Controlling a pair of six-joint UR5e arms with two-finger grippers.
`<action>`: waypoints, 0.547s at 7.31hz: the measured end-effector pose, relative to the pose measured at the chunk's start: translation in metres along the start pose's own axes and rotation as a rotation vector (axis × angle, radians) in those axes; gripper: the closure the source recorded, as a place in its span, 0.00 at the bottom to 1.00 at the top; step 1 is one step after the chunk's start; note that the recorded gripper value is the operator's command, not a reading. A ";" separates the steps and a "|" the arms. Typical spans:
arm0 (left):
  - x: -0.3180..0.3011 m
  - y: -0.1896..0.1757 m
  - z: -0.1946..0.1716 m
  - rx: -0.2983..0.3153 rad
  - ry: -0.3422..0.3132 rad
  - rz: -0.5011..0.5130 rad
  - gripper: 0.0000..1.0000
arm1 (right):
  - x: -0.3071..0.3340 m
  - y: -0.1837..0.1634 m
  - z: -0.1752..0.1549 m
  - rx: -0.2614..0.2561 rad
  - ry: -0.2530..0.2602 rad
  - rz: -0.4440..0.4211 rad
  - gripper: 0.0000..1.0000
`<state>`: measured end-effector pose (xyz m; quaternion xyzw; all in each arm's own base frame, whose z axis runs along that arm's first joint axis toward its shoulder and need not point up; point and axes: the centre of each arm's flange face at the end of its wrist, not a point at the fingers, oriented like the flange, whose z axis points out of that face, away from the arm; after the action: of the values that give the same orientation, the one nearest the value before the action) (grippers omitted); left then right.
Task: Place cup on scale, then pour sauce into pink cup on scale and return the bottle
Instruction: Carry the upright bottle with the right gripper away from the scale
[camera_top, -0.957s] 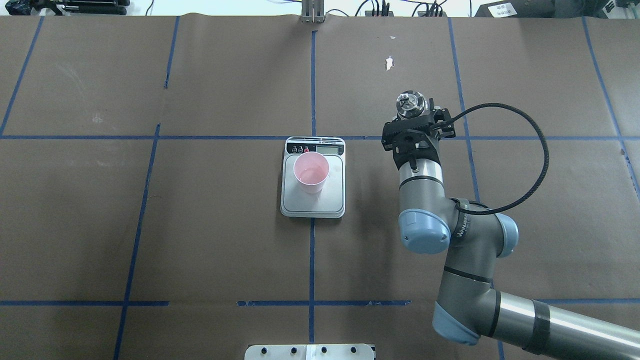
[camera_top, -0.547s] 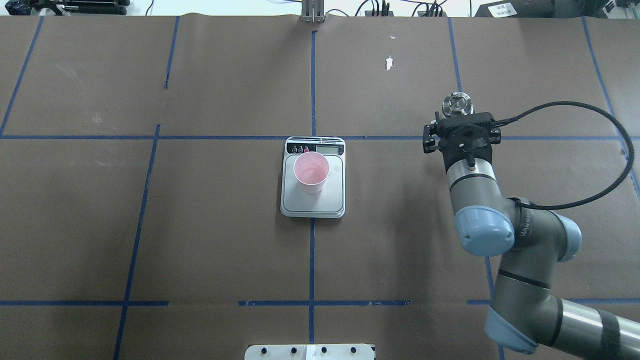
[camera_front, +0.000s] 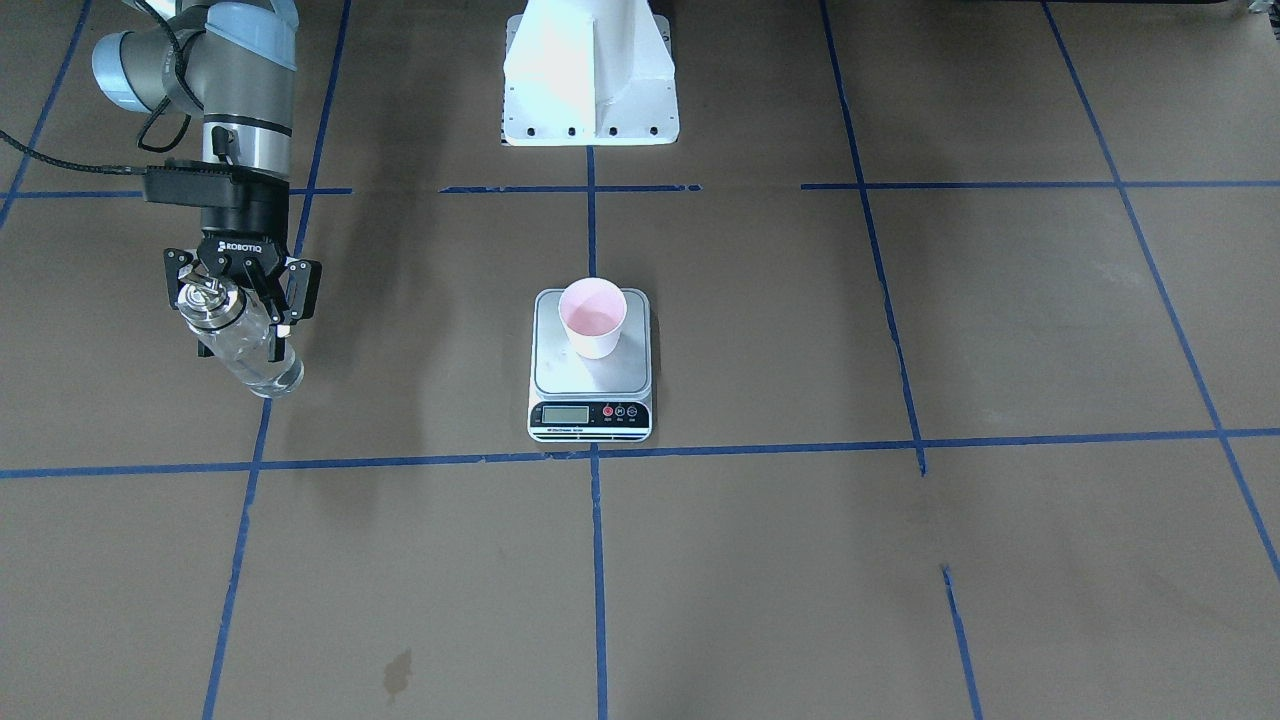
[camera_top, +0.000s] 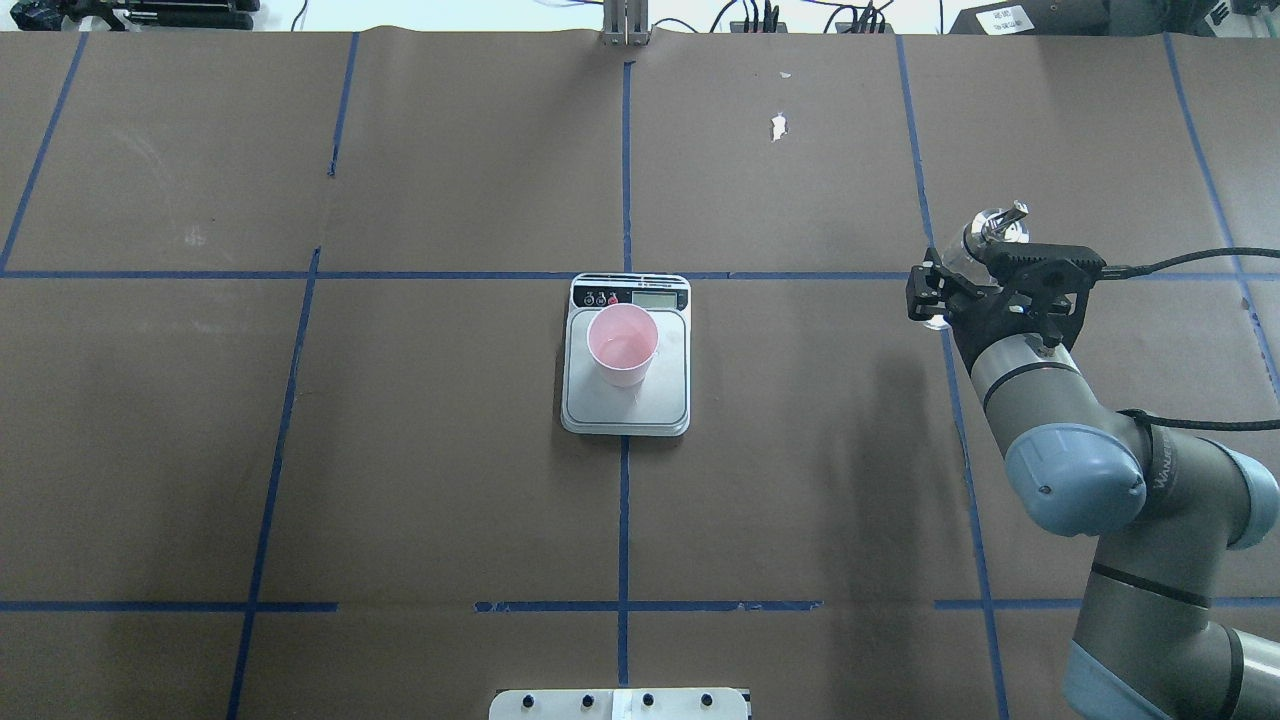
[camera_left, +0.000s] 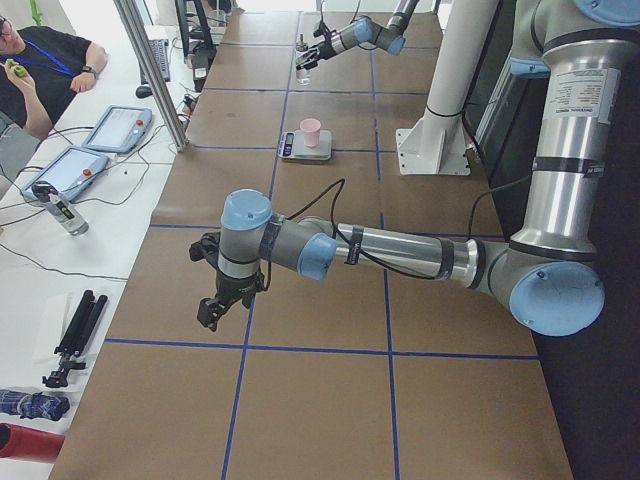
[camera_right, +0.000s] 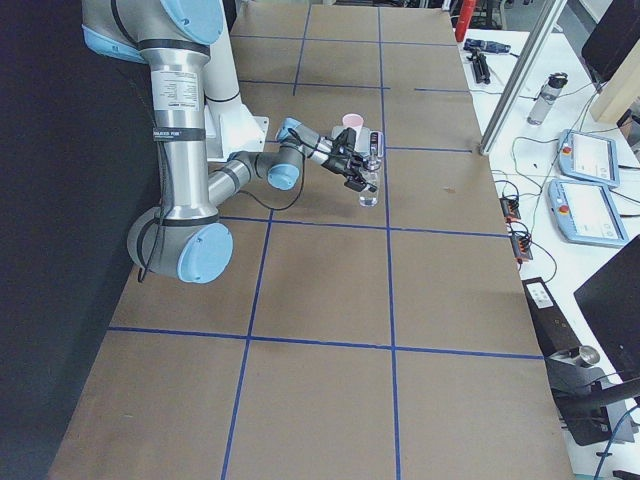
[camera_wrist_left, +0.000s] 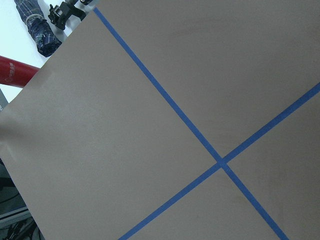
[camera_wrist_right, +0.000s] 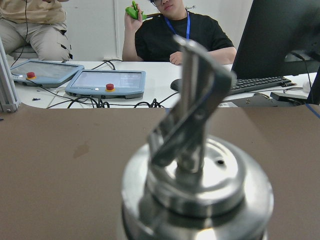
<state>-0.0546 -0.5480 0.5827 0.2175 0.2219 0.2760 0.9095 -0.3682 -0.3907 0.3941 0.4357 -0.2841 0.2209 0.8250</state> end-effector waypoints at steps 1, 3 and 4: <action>0.000 0.000 0.000 0.000 0.000 0.000 0.00 | 0.004 0.007 0.002 -0.038 0.001 0.014 1.00; 0.000 -0.001 -0.001 0.001 -0.001 0.001 0.00 | 0.013 0.018 0.009 -0.072 0.020 0.024 1.00; 0.000 -0.001 -0.001 0.002 -0.001 0.001 0.00 | 0.017 0.025 0.015 -0.077 0.036 0.018 1.00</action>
<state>-0.0547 -0.5486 0.5814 0.2187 0.2213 0.2763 0.9093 -0.3749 -0.3882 0.4275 0.3971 -0.2815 0.2248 0.8442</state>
